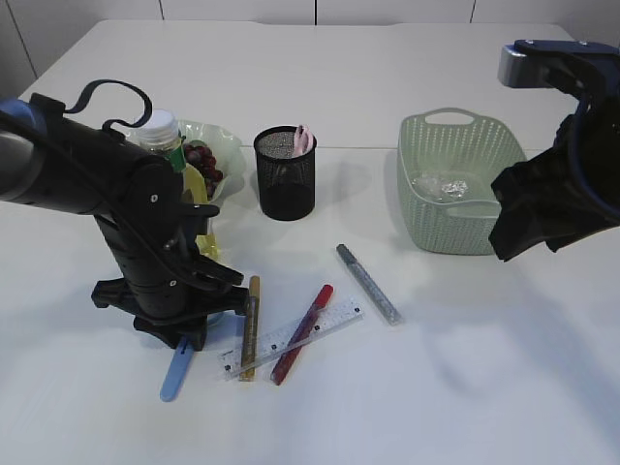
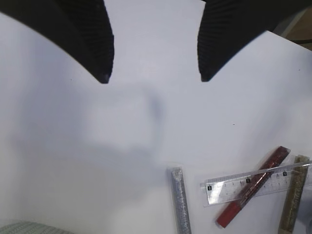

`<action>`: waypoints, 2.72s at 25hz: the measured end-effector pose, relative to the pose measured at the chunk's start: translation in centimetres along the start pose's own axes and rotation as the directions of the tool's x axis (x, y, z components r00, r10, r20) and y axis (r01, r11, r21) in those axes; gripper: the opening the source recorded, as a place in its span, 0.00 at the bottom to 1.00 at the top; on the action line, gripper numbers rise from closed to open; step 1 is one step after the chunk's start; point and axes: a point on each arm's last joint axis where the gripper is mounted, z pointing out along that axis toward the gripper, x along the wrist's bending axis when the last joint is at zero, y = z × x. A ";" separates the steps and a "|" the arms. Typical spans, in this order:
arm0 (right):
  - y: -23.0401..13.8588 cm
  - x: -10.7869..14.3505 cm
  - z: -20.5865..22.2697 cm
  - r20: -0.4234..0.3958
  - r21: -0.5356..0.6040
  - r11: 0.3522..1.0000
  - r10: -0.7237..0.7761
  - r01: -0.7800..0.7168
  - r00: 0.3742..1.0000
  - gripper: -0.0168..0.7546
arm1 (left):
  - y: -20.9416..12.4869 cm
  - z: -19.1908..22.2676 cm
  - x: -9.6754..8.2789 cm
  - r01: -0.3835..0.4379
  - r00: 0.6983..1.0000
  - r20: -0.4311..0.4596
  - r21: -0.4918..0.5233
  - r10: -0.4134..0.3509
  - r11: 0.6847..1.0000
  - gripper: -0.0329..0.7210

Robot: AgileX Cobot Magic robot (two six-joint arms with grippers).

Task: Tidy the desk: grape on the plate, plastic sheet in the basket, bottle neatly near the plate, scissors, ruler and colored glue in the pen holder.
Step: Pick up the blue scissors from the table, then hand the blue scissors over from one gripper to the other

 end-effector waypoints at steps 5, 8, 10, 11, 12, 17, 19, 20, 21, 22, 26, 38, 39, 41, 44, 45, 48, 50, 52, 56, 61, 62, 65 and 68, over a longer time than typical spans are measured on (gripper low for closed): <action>0.0 0.0 0.0 0.000 0.000 1.000 0.000 0.000 1.000 0.59 | 0.0 0.0 0.2 -0.020 1.000 -0.019 0.002 0.020 1.000 0.28; 0.0 0.0 0.0 0.000 0.000 1.000 0.000 0.000 1.000 0.59 | 0.0 0.0 0.4 -0.043 0.998 -0.042 0.003 0.043 0.999 0.28; 0.0 0.0 0.0 0.000 -0.001 1.000 0.000 0.000 1.000 0.59 | 0.0 -0.1 0.5 -0.052 0.997 -0.051 0.003 0.052 0.999 0.28; 0.0 0.0 0.0 0.000 -0.001 1.000 0.000 0.000 1.000 0.59 | 0.0 -0.2 0.5 -0.054 0.997 -0.053 0.003 0.054 0.999 0.28; 0.0 0.0 0.0 0.000 -0.001 1.000 0.000 0.000 1.000 0.59 | -0.1 -0.2 0.6 -0.058 0.997 -0.058 0.005 0.058 0.998 0.28; 0.0 0.0 0.0 -0.003 -0.001 1.000 0.002 -0.002 1.000 0.59 | -0.1 -1.0 0.6 -0.057 0.997 -0.058 0.000 0.057 0.998 0.28; 0.0 0.0 0.0 -0.004 -0.001 1.000 0.003 -0.003 1.000 0.59 | 0.0 -1.5 0.6 -0.057 0.997 -0.054 -0.011 0.057 0.998 0.28; 0.0 0.0 0.0 -0.004 -0.001 1.000 0.003 -0.003 1.000 0.59 | 0.0 -1.7 0.6 -0.060 0.997 -0.053 -0.016 0.059 0.998 0.28; 0.0 0.0 0.0 -0.004 -0.001 1.000 0.003 -0.003 1.000 0.59 | 0.0 -2.0 0.6 -0.064 0.997 -0.051 -0.020 0.063 0.998 0.28; 0.0 0.0 0.0 -0.004 -0.001 1.000 0.003 -0.003 1.000 0.59 | 0.0 -2.1 0.6 -0.066 0.997 -0.050 -0.023 0.065 0.998 0.28; 0.0 0.0 0.0 -0.005 -0.003 1.000 0.003 -0.003 1.000 0.59 | 0.0 -3.3 0.7 -0.092 0.995 -0.045 -0.038 0.090 0.995 0.28; 0.1 0.1 0.0 -0.010 -0.010 1.000 0.006 -0.006 1.000 0.59 | 0.0 -8.7 0.9 -0.179 0.983 -0.002 -0.173 0.181 0.969 0.28; 0.1 0.1 0.0 -0.016 -0.010 1.000 0.010 -0.010 1.000 0.59 | -0.1 -9.3 0.9 -0.184 0.982 0.003 -0.187 0.188 0.965 0.28; 0.1 0.4 0.0 -0.040 -0.014 1.000 0.016 -0.017 0.999 0.59 | -0.2 -10.3 1.0 -0.195 0.979 0.010 -0.215 0.202 0.957 0.28; 0.4 1.0 -0.1 -0.112 -0.044 0.999 0.008 -0.013 0.994 0.59 | -0.3 -11.9 1.0 -0.209 0.973 0.039 -0.264 0.227 0.942 0.28; 0.6 1.3 -0.1 -0.147 -0.061 0.998 0.004 -0.013 0.989 0.59 | -0.4 -12.4 0.9 -0.214 0.970 0.054 -0.285 0.239 0.934 0.28; 1.1 2.3 -0.4 -0.252 -0.122 0.992 -0.013 -0.019 0.968 0.59 | -0.6 -13.7 0.5 -0.211 0.959 0.114 -0.330 0.261 0.920 0.28; 1.6 2.9 -0.7 -0.320 -0.171 0.985 -0.025 -0.031 0.947 0.59 | -0.8 -14.3 0.2 -0.219 0.947 0.149 -0.354 0.286 0.909 0.28; 2.0 3.3 -0.9 -0.364 -0.221 0.975 -0.050 -0.034 0.930 0.59 | -0.9 -14.9 0.0 -0.218 0.936 0.183 -0.371 0.301 0.903 0.28; 2.7 3.8 -1.4 -0.421 -0.292 0.954 -0.065 -0.068 0.905 0.59 | -1.2 -15.9 -0.5 -0.204 0.913 0.251 -0.401 0.322 0.893 0.28; 3.1 4.2 -1.7 -0.481 -0.317 0.941 -0.053 -0.117 0.875 0.59 | -1.5 -17.4 -1.1 -0.173 0.875 0.335 -0.459 0.350 0.871 0.28; 3.2 4.3 -1.7 -0.491 -0.321 0.939 -0.053 -0.124 0.870 0.59 | -1.5 -17.6 -1.2 -0.167 0.865 0.350 -0.473 0.359 0.865 0.28; 3.5 4.5 -1.8 -0.530 -0.331 0.929 -0.039 -0.164 0.847 0.59 | -1.7 -18.4 -1.6 -0.155 0.831 0.398 -0.502 0.387 0.851 0.28; 3.9 4.7 -2.1 -0.565 -0.355 0.911 -0.032 -0.208 0.825 0.59 | -1.7 -18.8 -2.2 -0.138 0.795 0.450 -0.520 0.408 0.843 0.28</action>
